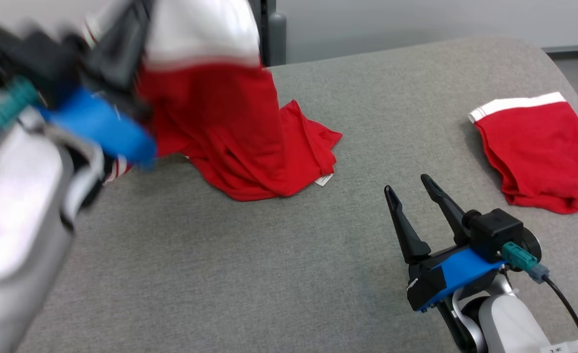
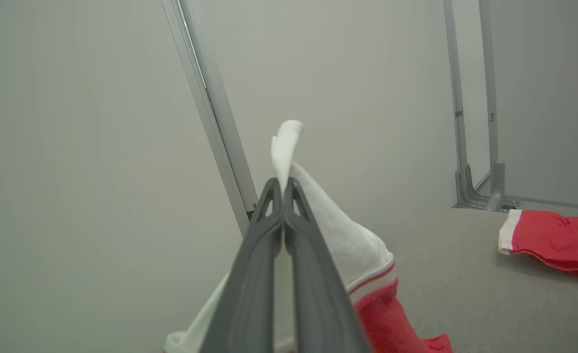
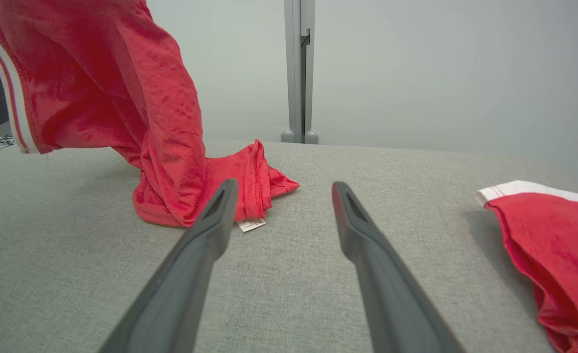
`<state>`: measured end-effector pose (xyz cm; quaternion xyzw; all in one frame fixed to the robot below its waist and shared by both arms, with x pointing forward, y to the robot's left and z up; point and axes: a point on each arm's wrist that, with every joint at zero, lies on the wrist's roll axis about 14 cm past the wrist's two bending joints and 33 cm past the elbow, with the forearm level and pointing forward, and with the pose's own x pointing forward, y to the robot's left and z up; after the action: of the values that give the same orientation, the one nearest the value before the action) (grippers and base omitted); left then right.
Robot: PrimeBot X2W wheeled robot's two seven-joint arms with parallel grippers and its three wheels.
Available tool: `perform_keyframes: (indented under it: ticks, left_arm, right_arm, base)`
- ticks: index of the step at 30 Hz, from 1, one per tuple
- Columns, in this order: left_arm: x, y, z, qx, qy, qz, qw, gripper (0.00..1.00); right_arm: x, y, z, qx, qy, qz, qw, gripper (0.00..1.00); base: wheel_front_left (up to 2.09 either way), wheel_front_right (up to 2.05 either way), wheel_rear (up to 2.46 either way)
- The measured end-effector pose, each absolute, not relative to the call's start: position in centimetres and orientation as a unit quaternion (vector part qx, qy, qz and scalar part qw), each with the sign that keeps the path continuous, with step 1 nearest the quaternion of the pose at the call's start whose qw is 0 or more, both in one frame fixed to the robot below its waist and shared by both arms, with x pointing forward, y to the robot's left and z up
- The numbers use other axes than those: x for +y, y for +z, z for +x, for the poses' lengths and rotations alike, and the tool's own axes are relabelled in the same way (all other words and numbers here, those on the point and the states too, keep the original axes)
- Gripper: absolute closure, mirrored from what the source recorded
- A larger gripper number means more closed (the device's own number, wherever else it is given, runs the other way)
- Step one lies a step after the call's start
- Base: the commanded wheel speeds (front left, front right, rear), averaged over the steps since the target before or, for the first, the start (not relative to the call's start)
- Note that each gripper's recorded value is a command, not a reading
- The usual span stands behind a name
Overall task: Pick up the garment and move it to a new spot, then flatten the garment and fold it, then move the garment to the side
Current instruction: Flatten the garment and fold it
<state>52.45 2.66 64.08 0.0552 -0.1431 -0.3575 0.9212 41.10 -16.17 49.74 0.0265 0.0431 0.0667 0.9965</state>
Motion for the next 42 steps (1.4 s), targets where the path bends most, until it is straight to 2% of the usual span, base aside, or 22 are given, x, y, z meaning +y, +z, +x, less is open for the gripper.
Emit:
perform_keyframes:
  ticks: [4, 9, 12, 15, 16, 17, 21, 26, 29, 34, 42]
  left_arm:
    - [3.8, 56.0, 47.4, -0.035, -0.395, 0.109, 0.911, 1.00]
    - [5.6, 48.6, 39.8, 0.083, -0.420, 0.120, 0.896, 1.00]
    - [6.6, 45.6, 36.3, 0.142, -0.409, 0.103, 0.895, 1.00]
    - [8.2, 43.6, 34.8, 0.180, -0.376, 0.097, 0.904, 1.00]
    - [8.9, 42.7, 34.4, 0.198, -0.362, 0.095, 0.906, 0.88]
    - [9.6, 41.8, 33.9, 0.215, -0.348, 0.094, 0.908, 0.00]
    - [10.7, 40.5, 33.0, 0.240, -0.303, 0.066, 0.920, 0.00]
    - [12.3, 44.2, 36.1, 0.151, -0.212, -0.013, 0.965, 0.00]
    - [13.3, 46.1, 37.8, 0.106, -0.173, -0.044, 0.978, 0.00]
    - [14.3, 48.5, 41.5, 0.049, -0.132, -0.065, 0.988, 0.00]
    - [14.2, 46.2, 43.1, 0.071, -0.117, -0.079, 0.987, 0.00]
  right_arm:
    - [-16.0, 50.2, 40.9, 0.038, 0.068, 0.029, 0.997, 0.00]
    - [-15.8, 50.5, 40.8, 0.037, 0.071, 0.029, 0.996, 0.00]
    - [-15.3, 50.8, 41.0, 0.035, 0.077, 0.028, 0.996, 0.00]
    - [-14.8, 50.9, 41.2, 0.035, 0.084, 0.027, 0.995, 0.00]
    - [-14.7, 50.9, 41.2, 0.036, 0.086, 0.027, 0.995, 0.00]
    - [-14.5, 50.8, 41.2, 0.037, 0.088, 0.027, 0.995, 0.00]
    - [-14.1, 50.8, 41.5, 0.041, 0.093, 0.027, 0.994, 0.00]
    - [-14.1, 50.3, 41.8, 0.059, 0.099, 0.017, 0.993, 0.00]
    - [-14.0, 49.4, 42.7, 0.091, 0.105, 0.005, 0.990, 0.00]
    - [-13.0, 48.0, 45.5, 0.146, 0.122, 0.000, 0.982, 0.00]
    - [-11.0, 45.9, 51.0, 0.216, 0.137, 0.013, 0.967, 0.00]
  base:
    - [0.00, 0.00, 0.00]
    - [0.00, 0.00, 0.00]
    - [0.00, 0.00, 0.00]
    - [0.00, 0.00, 0.00]
    - [0.00, 0.00, 0.00]
    - [0.00, 0.00, 0.00]
    - [0.00, 0.00, 0.00]
    - [0.00, 0.00, 0.00]
    - [0.00, 0.00, 0.00]
    - [0.00, 0.00, 0.00]
    - [0.00, 0.00, 0.00]
